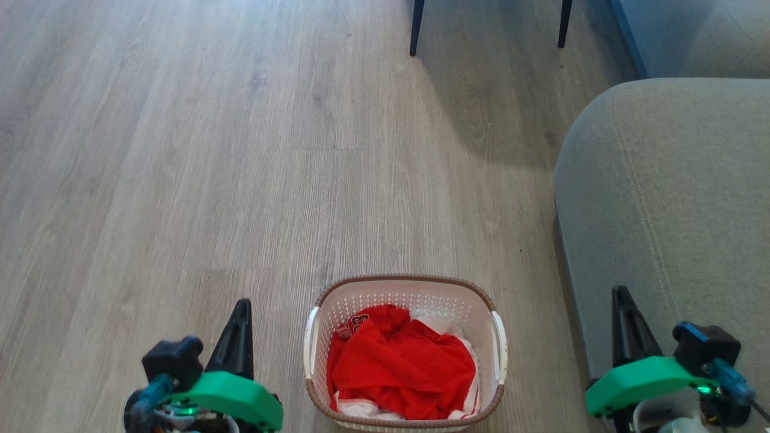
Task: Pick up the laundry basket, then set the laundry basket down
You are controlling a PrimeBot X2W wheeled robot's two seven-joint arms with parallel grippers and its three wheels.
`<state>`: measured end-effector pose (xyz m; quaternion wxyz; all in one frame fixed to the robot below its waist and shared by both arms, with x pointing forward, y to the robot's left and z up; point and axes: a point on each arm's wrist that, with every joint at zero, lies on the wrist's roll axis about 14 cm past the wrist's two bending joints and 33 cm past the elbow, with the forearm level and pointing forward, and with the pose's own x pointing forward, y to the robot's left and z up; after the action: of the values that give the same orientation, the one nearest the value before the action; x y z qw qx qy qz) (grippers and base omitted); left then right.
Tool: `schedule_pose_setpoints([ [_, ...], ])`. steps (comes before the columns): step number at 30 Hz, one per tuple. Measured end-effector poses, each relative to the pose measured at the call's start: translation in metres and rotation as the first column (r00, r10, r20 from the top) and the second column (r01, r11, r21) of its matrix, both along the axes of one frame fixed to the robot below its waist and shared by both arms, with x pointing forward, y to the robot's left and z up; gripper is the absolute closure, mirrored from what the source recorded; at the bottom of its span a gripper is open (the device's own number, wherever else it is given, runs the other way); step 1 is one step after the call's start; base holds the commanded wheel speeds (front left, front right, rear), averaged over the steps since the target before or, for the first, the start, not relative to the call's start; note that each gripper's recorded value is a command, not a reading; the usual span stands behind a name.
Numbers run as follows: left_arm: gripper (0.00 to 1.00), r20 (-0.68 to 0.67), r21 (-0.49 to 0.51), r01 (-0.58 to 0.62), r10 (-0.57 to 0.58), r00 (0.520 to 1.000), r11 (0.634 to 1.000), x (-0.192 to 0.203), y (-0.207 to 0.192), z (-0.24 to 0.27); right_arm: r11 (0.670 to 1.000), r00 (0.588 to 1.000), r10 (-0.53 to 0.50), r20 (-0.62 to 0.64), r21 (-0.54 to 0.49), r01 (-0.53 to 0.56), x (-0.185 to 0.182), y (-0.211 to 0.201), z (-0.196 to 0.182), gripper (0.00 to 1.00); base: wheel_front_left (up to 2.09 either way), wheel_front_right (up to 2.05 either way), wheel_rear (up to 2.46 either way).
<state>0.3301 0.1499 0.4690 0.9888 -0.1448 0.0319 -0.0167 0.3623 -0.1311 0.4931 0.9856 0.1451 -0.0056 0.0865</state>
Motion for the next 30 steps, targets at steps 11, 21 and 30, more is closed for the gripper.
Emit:
schedule_pose_setpoints([
  [11,1.0,-0.034,-0.122,-0.021,0.017,0.999,0.992,0.002,0.004,-0.004,0.992,0.998,-0.03,-0.048,0.118,0.036,0.0,-0.008,-0.006,1.0,0.0,0.0,0.0],
  [21,1.0,-0.064,-0.226,-0.05,0.036,0.997,0.973,0.005,0.008,-0.008,0.972,0.995,-0.051,-0.09,0.222,0.07,0.001,-0.014,-0.01,1.0,0.0,0.0,0.0],
  [30,1.0,-0.081,-0.32,-0.072,0.049,0.996,0.945,0.01,0.012,-0.007,0.944,0.991,-0.067,-0.116,0.314,0.101,0.003,-0.021,-0.01,1.0,0.0,0.0,0.0],
])
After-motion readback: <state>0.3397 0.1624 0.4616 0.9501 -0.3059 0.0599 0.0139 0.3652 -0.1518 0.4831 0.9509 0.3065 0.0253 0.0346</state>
